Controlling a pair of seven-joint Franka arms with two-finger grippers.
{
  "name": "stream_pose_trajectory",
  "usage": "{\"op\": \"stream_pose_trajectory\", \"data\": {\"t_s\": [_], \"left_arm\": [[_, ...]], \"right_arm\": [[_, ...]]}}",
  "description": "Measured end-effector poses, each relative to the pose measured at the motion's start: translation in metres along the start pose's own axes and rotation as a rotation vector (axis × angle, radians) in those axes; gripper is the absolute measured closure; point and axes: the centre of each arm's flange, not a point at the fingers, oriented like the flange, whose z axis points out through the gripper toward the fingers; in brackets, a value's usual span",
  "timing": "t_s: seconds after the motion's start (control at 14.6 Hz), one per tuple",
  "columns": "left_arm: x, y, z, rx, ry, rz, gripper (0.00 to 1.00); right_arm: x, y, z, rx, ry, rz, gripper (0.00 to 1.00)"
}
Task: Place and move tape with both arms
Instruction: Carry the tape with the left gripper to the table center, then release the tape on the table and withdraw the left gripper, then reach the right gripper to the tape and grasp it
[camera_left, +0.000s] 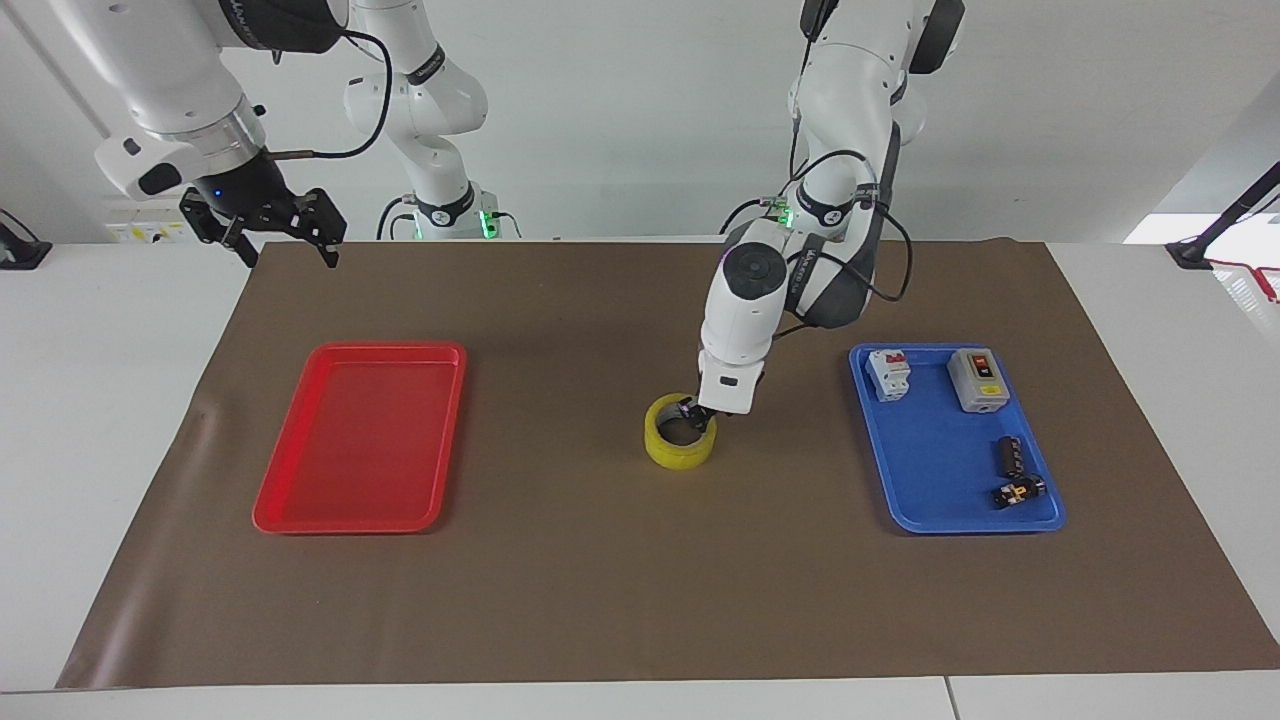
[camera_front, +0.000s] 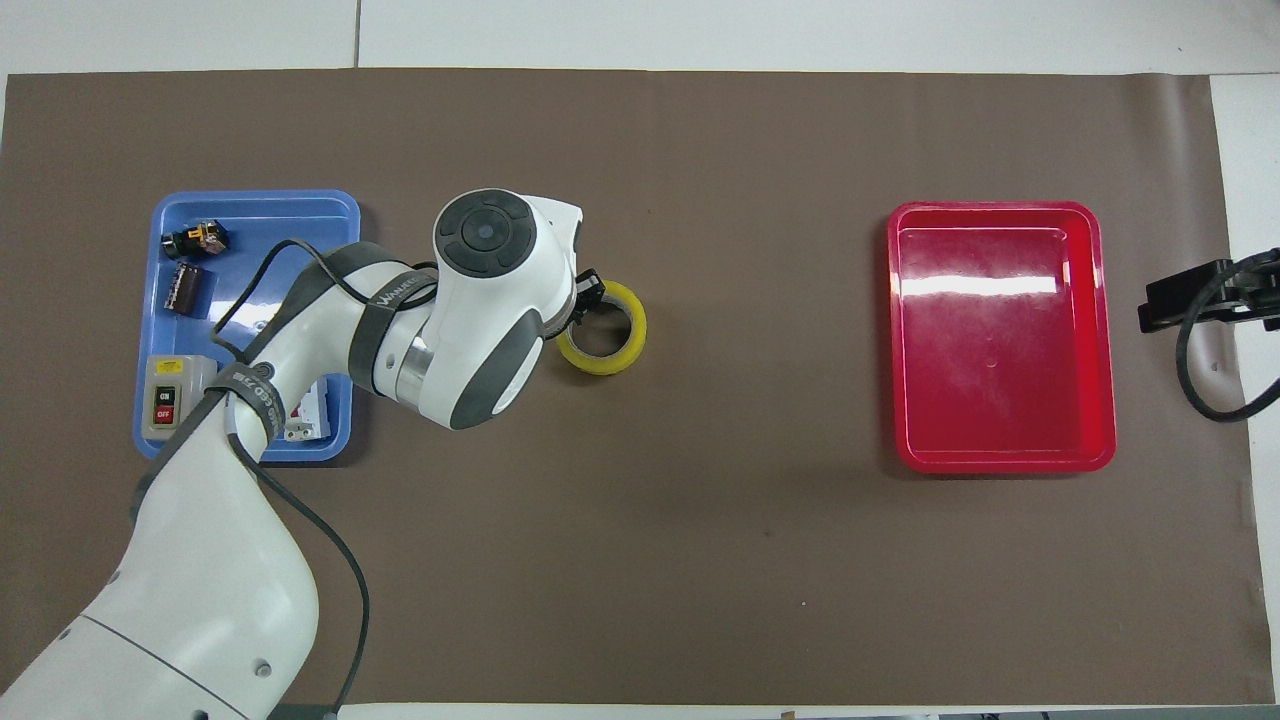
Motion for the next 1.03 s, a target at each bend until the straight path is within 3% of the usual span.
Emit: {"op": "stream_pose_trajectory", "data": {"t_s": [0.21, 0.41, 0.55, 0.75, 1.03], "left_arm": [[0.062, -0.071, -0.085, 0.025, -0.001, 0.070, 0.01], [0.108, -0.170, -0.160, 0.044, -0.013, 0.216, 0.00], [0.118, -0.222, -0.193, 0.056, -0.032, 0.321, 0.00], [0.109, -0.242, -0.214, 0.064, -0.049, 0.387, 0.00], [0.104, -0.247, -0.213, 0.067, -0.084, 0.407, 0.00]], "right_arm": [[0.000, 0.000, 0.001, 0.001, -0.003, -0.001, 0.00], [0.001, -0.018, 0.006, 0.007, 0.004, -0.035, 0.00], [0.007, -0.063, 0.014, 0.008, 0.024, -0.113, 0.00], [0.027, -0.170, 0.058, 0.004, 0.045, -0.119, 0.00], [0.049, -0.306, 0.156, 0.015, 0.093, -0.082, 0.00]]}}
